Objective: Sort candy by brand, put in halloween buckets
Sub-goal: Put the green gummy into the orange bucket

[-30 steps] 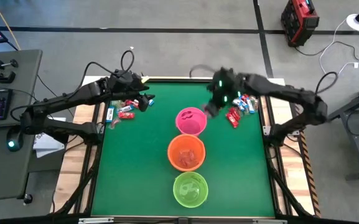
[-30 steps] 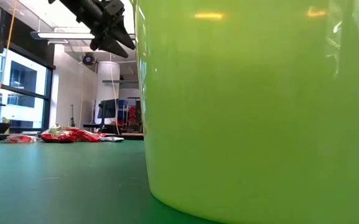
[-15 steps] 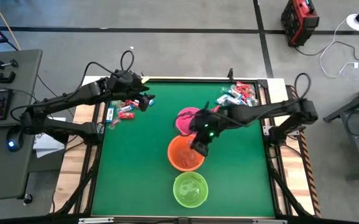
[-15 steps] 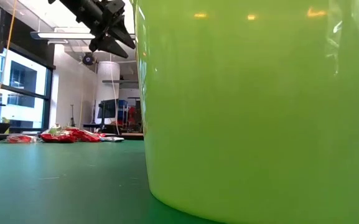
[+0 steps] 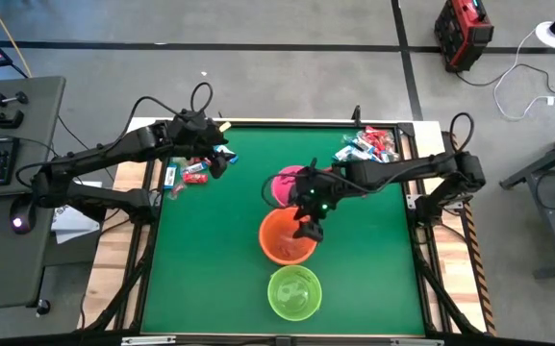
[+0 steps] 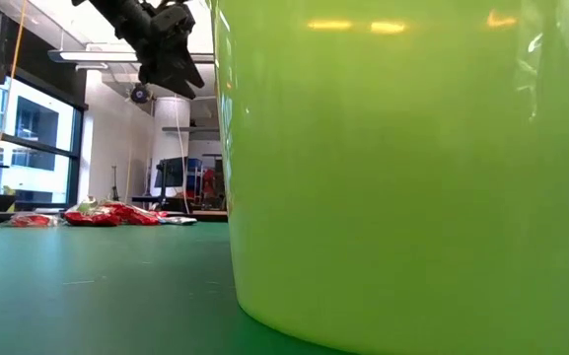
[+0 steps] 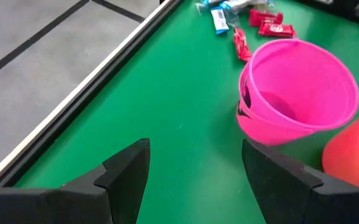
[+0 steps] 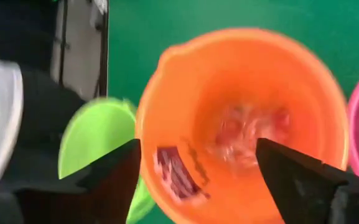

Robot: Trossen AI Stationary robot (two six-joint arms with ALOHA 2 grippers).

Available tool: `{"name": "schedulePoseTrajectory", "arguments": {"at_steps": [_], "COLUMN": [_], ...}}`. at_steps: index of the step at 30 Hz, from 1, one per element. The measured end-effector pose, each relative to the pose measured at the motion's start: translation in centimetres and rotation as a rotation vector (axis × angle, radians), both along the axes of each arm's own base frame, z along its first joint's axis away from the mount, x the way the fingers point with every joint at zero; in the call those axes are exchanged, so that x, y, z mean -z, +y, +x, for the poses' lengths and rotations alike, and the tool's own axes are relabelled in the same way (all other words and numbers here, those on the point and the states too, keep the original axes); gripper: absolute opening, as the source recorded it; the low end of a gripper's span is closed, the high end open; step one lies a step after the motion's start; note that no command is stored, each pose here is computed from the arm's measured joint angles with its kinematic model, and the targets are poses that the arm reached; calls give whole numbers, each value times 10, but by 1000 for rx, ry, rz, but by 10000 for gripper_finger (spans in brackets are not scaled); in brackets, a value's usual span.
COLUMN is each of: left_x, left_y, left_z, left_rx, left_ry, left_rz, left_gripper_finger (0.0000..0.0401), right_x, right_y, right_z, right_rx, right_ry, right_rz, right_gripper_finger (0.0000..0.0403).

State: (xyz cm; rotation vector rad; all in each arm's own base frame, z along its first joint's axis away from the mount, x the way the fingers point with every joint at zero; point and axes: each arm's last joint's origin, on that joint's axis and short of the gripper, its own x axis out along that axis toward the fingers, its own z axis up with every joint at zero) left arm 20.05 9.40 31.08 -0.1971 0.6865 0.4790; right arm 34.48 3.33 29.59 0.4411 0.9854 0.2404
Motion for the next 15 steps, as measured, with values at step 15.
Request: {"name": "schedulePoseTrajectory", "arguments": {"at_steps": [15], "left_x": [46], "left_y": [80], "left_z": [-6], "left_rx": [-245], "left_ry": [696], "left_rz": [-284], "left_gripper_finger": [245], "right_x": [-52], "right_y": [-46], "right_z": [-24], "right_rx": [1], "right_ry": [120], "right_rz": [-395], "right_gripper_finger": [321]}}
